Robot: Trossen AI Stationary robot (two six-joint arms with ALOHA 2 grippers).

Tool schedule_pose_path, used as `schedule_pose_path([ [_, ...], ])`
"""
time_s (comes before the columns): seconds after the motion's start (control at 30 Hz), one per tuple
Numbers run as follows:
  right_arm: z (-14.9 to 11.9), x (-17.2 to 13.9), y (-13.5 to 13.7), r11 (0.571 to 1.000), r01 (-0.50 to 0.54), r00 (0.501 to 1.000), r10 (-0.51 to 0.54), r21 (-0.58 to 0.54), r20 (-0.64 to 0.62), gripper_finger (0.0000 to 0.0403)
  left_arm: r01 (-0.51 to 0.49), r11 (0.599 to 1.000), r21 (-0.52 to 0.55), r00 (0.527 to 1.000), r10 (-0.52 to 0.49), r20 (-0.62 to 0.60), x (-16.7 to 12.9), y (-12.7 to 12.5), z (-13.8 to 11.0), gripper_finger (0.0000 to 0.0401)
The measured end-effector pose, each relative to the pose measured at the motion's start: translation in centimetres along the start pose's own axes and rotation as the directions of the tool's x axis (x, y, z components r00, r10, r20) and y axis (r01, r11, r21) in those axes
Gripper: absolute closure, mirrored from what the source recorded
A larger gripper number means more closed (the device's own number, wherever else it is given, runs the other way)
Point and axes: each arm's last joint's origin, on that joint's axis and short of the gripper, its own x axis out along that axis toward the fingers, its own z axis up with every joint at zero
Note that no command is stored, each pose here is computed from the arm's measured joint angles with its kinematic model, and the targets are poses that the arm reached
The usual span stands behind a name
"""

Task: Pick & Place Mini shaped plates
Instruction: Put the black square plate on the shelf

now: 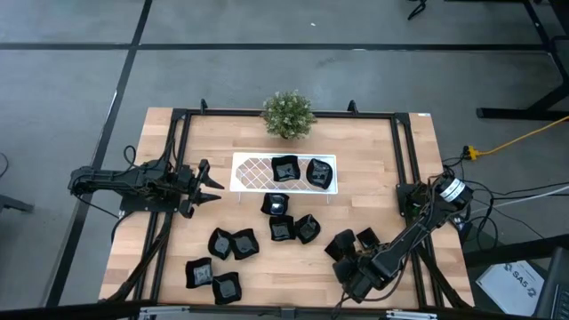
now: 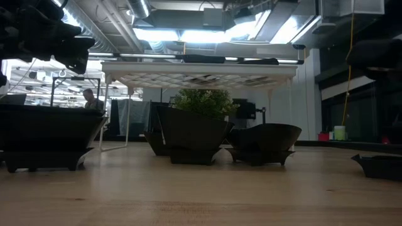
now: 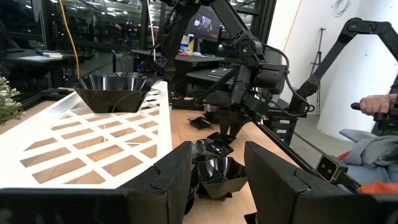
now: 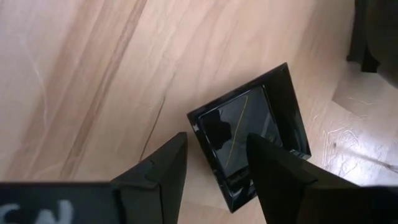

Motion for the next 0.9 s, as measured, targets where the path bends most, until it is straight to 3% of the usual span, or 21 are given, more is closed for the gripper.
schedule_pose_path([
  [0.17, 0.0, 0.0, 0.0, 1.000, 0.000, 1.000, 0.000, -0.004, 0.000, 0.0250, 0.000, 1.000, 0.000, 1.000, 0.000, 0.000, 0.0, 0.0, 0.0, 0.0258],
  [0.63, 0.1, 0.0, 0.0, 1.000, -0.014, 1.000, 0.014, 0.017, 0.000, 0.0390, 0.000, 1.000, 0.000, 1.000, 0.000, 0.000, 0.0, 0.0, 0.0, 0.0258],
  [0.9, 1.3, -1.0, 0.0, 0.999, -0.032, 0.999, 0.031, 0.035, 0.039, 0.0390, -0.001, 1.000, 0.000, 1.000, 0.001, 0.000, 0.0, 0.0, 0.0, 0.0258],
])
